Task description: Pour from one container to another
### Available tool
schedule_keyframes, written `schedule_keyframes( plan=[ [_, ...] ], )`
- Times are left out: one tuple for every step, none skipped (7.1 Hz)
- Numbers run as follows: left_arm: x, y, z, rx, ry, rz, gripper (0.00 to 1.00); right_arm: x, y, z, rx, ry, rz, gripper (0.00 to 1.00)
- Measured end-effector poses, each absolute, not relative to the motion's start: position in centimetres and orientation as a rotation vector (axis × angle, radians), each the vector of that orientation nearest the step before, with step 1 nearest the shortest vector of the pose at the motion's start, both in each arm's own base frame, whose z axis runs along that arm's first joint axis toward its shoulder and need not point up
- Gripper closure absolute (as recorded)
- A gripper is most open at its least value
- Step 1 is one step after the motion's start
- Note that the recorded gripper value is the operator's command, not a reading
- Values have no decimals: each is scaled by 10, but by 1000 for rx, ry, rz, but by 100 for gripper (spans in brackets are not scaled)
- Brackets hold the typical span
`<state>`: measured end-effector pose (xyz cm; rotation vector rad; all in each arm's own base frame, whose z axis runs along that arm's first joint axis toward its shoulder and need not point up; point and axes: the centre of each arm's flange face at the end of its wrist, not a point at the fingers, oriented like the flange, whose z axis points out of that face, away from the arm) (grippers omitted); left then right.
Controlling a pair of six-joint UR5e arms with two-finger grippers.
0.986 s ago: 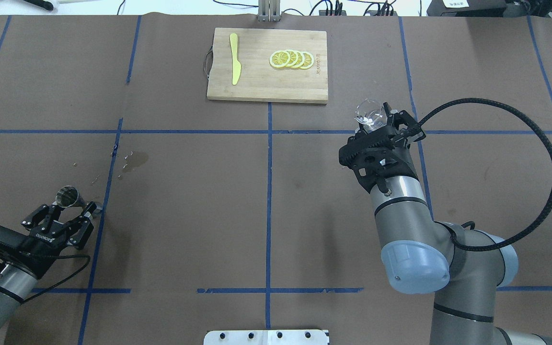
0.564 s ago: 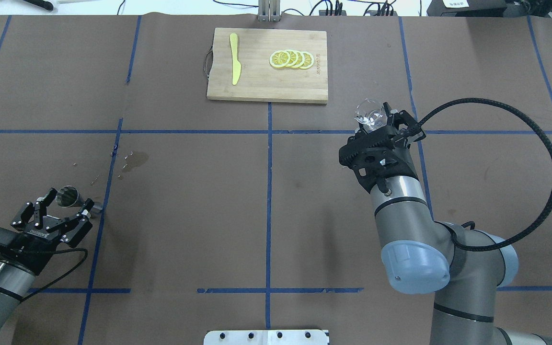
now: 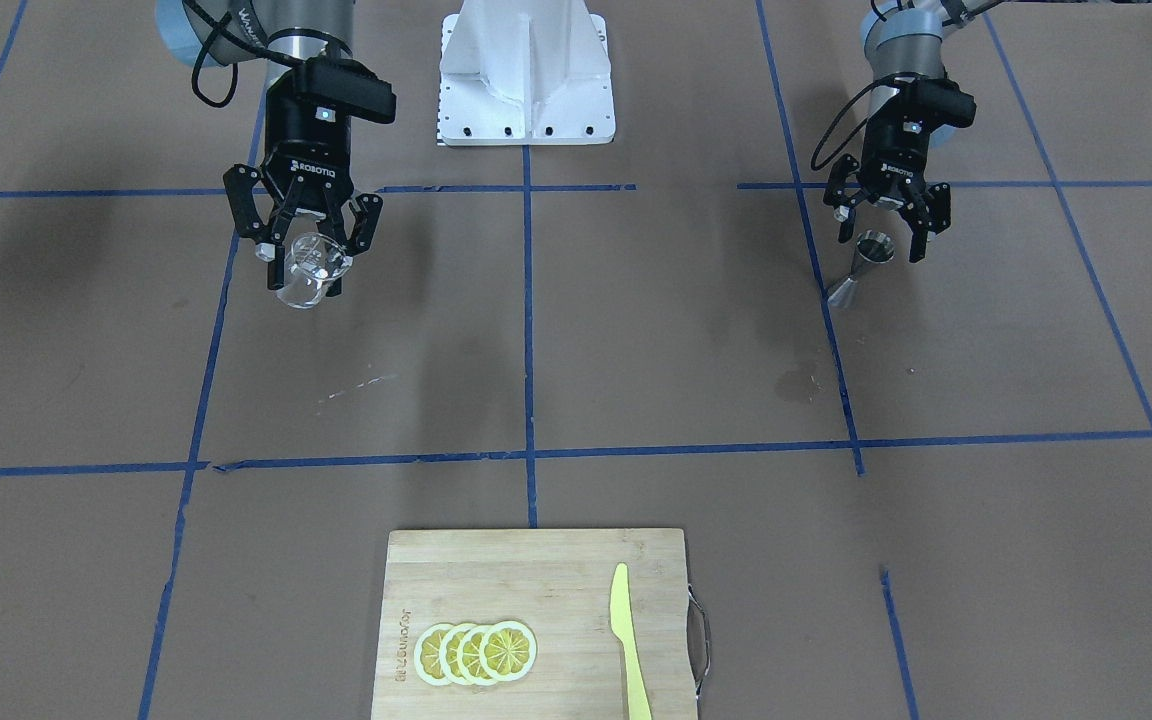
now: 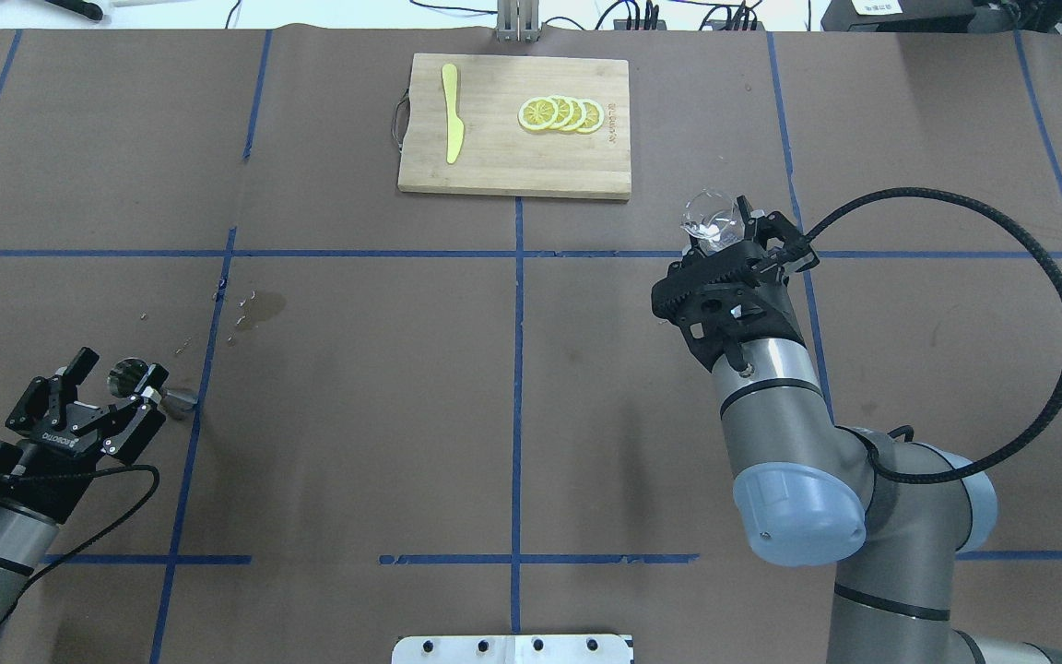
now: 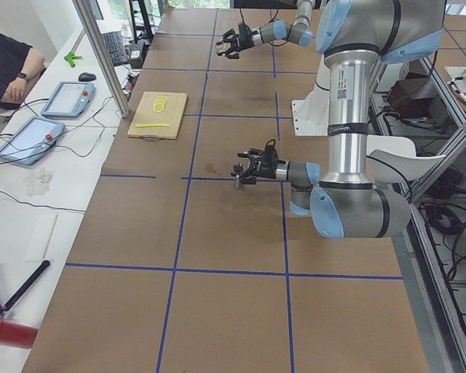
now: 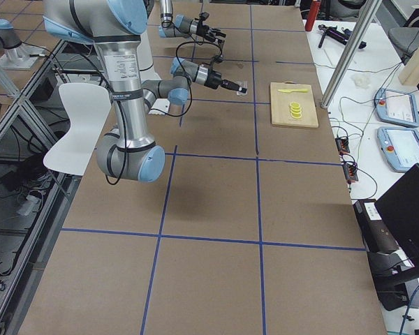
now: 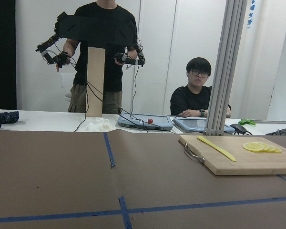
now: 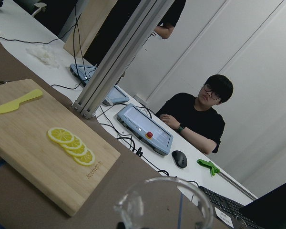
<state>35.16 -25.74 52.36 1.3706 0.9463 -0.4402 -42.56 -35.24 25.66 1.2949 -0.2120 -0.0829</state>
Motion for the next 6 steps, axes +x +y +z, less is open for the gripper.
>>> schedule_keyframes(
  plan=[
    [344,-256,511,1399,966,-425,0,-426,-352,257,1295,-212,-83,100],
    [337,-255,498,1428,995,-384,0,-426,-352,257,1295,-211,-83,100],
    [331,-259,492,1446,1028,-326,0,-426,-352,257,1295,-211,-84,100],
    [320,-269,492,1462,1042,-274,0,-426,-352,257,1295,-211,-84,100],
    [306,-281,496,1476,1047,-214,0,-426,-352,257,1294,-211,-84,100],
    [288,-296,499,1490,1059,-139,0,-426,-352,257,1294,-211,-84,100]
  ],
)
